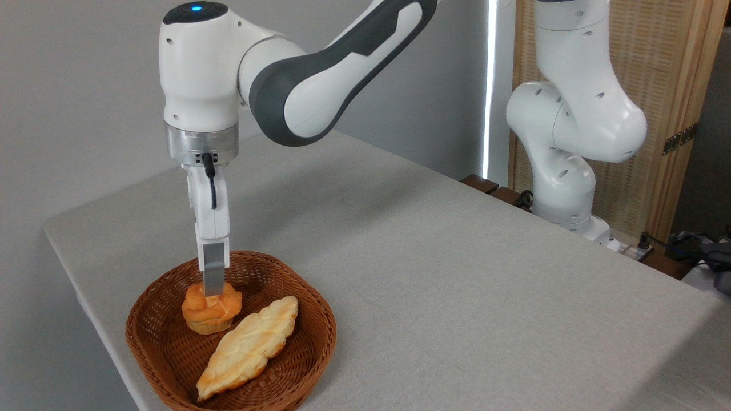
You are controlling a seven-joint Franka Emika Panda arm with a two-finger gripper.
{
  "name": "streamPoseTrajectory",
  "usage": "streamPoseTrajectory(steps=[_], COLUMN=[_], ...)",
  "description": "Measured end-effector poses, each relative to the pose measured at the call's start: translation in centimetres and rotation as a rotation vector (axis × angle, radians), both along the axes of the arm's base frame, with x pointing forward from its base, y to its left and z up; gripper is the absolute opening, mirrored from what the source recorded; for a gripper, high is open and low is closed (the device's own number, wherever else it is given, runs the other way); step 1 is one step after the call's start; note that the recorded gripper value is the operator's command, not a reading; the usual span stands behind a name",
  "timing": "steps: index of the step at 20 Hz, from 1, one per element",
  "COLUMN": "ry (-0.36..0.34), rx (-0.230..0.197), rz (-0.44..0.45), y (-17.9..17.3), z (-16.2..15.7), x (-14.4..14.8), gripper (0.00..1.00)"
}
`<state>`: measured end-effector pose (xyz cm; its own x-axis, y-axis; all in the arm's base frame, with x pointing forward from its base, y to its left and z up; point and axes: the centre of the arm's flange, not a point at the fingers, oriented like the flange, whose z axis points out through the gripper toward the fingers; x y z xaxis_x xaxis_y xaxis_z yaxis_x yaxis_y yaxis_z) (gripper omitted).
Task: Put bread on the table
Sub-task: 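Lower the open gripper down onto the round orange bun, then close the gripper on the round orange bun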
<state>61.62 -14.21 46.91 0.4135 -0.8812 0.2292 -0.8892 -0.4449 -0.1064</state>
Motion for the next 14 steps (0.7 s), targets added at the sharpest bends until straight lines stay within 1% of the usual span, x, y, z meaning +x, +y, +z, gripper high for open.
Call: streamPoseTrajectory(steps=[2, 6, 9, 11, 12, 13, 14], ry=[0.008, 0.012, -0.029, -0.031, -0.029, -0.027, -0.026], rx=[0.006, 0.064, 0.062, 0.059, 0.059, 0.057, 0.056], rz=[-0.009, -0.038, -0.038, -0.040, -0.043, -0.048, -0.052], y=[0.0, 0.2, 0.2, 0.1, -0.1, -0.4, -0.6], z=[-0.6, -2.1, -2.6, -3.1, -3.2, -3.4, -3.4], x=[0.1, 0.5, 1.2, 1.4, 1.4, 1.3, 1.3], gripper=[1.00, 1.00, 1.00, 0.99, 0.89, 0.76, 0.67])
